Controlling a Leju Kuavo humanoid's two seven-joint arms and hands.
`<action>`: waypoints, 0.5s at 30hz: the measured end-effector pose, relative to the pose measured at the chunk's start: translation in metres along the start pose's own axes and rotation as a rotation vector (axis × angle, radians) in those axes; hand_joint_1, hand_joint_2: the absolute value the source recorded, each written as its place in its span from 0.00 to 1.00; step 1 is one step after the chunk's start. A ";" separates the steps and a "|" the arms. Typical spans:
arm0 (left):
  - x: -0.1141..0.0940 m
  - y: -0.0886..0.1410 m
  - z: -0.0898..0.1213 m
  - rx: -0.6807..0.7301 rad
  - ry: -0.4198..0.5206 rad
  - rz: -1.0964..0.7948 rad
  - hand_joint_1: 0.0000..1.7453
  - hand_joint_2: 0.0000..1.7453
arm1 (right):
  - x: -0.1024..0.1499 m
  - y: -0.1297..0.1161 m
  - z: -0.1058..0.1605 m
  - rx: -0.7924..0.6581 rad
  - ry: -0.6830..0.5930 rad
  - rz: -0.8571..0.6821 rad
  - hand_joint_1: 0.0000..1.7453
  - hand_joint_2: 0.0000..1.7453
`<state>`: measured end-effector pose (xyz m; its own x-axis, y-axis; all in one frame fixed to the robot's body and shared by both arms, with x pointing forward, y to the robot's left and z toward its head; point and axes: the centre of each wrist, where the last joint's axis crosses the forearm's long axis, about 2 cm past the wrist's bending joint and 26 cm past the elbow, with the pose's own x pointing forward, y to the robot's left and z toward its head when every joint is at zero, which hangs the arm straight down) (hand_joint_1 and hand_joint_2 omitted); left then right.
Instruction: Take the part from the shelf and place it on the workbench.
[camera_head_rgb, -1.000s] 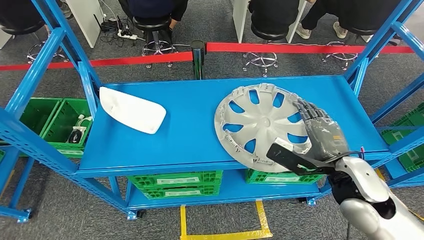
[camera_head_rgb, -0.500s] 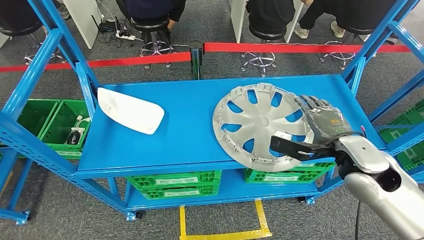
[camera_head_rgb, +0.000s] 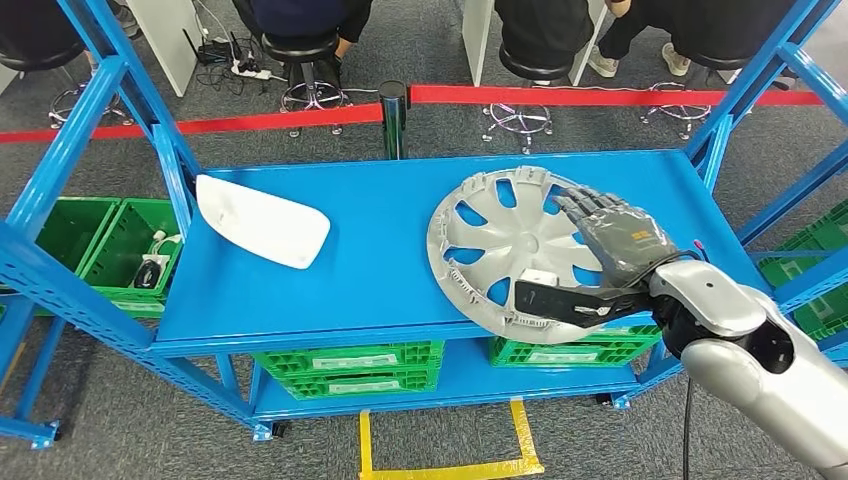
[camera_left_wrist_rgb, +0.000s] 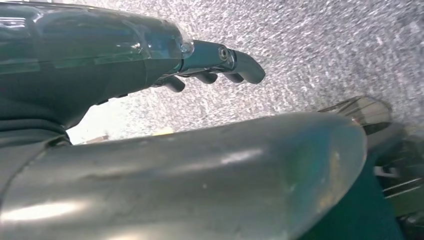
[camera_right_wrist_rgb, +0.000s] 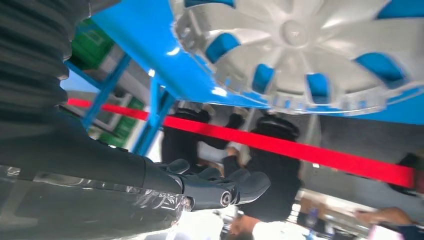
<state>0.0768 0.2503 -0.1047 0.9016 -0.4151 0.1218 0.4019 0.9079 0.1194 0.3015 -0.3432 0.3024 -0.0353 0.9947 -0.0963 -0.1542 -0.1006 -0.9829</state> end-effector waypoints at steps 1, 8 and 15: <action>0.000 0.000 0.000 0.000 -0.008 0.003 0.00 0.00 | 0.002 -0.001 0.000 0.001 -0.020 0.000 0.00 1.00; 0.004 -0.007 0.001 -0.016 -0.045 0.012 0.00 0.00 | 0.038 0.004 -0.007 0.035 -0.181 -0.021 0.00 1.00; 0.005 -0.008 0.001 -0.019 -0.025 0.023 0.00 0.00 | 0.060 0.016 -0.016 0.127 -0.234 -0.058 0.00 1.00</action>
<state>0.0778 0.2405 -0.1037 0.9062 -0.3956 0.1492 0.3846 0.9179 0.0978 0.3131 -0.2852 0.2781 -0.2476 0.9688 0.0131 -0.2848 -0.0599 -0.9567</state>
